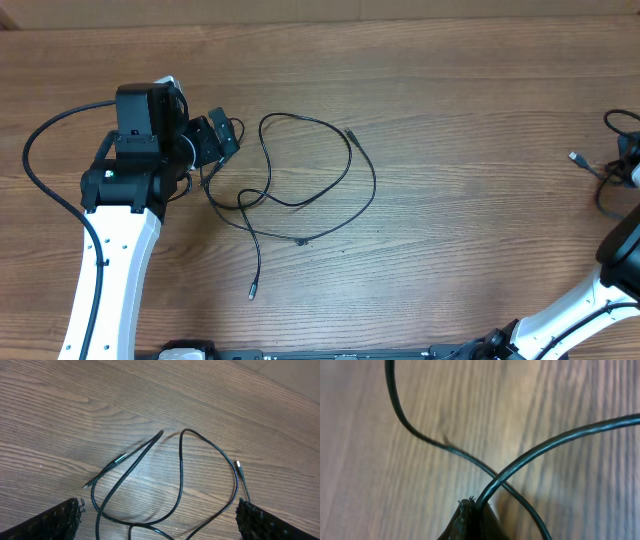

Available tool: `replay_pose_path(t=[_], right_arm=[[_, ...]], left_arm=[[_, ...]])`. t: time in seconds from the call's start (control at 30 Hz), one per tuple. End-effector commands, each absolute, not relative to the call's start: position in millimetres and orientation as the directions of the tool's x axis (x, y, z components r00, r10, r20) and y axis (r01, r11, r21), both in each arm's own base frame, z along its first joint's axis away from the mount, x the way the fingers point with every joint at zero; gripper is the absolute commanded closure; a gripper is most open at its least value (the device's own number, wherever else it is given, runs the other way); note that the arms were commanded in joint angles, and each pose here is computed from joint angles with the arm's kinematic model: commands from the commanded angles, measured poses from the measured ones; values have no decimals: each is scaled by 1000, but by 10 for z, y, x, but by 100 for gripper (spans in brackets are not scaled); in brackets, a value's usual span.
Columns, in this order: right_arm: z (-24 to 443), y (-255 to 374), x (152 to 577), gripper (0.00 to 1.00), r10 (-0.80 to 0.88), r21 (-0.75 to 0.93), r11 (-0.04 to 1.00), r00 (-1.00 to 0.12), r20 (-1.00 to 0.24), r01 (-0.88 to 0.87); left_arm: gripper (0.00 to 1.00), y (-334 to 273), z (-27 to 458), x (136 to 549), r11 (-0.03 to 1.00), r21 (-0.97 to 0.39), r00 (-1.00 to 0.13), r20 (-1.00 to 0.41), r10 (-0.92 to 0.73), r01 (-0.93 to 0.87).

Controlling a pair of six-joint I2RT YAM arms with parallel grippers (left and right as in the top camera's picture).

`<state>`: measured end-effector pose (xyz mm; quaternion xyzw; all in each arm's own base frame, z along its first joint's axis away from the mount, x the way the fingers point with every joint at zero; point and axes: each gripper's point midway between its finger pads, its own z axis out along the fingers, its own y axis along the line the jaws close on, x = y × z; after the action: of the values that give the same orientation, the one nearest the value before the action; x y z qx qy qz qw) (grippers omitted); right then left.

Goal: Untangle cables

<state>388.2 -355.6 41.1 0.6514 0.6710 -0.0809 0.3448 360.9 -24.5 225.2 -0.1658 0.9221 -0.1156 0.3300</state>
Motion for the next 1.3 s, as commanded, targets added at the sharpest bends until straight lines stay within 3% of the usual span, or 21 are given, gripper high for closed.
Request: replay_pose_path(t=[0.0,0.1,0.13,0.27,0.4,0.47,0.73,1.03,1.27], right_arm=[[389,-3592,3883,96,798,307,170,52,-600,936],[369,-3577,3864,96,803,299,167,46,-594,940],[353,-3565,3849,91,807,292,165,41,-589,942],[291,-3515,3787,36,822,265,158,22,-569,951],[224,-3447,3730,13,841,240,159,-4,-541,958],[207,-3354,3780,5,853,239,231,-78,-516,943],[631,-3146,3633,3,869,237,256,-117,-480,937],[1529,-2594,3808,5,886,468,381,-170,-432,797],[1837,-1847,3910,2,807,426,563,-359,-469,708]], left_arm=[[1,-263,2318,3645,924,-323,-725,-584,-365,-205],[0,-263,2318,3646,924,-323,-725,-584,-365,-205],[0,-263,2319,3645,924,-323,-725,-584,-365,-205],[0,-263,2318,3645,924,-323,-725,-584,-365,-205],[0,-263,2318,3645,924,-323,-725,-584,-365,-205],[0,-263,2318,3645,924,-323,-725,-584,-365,-205],[0,-263,2318,3645,924,-323,-725,-584,-365,-205],[0,-263,2318,3645,924,-323,-725,-584,-365,-205],[0,-265,2318,3645,924,-323,-725,-584,-365,-205]])
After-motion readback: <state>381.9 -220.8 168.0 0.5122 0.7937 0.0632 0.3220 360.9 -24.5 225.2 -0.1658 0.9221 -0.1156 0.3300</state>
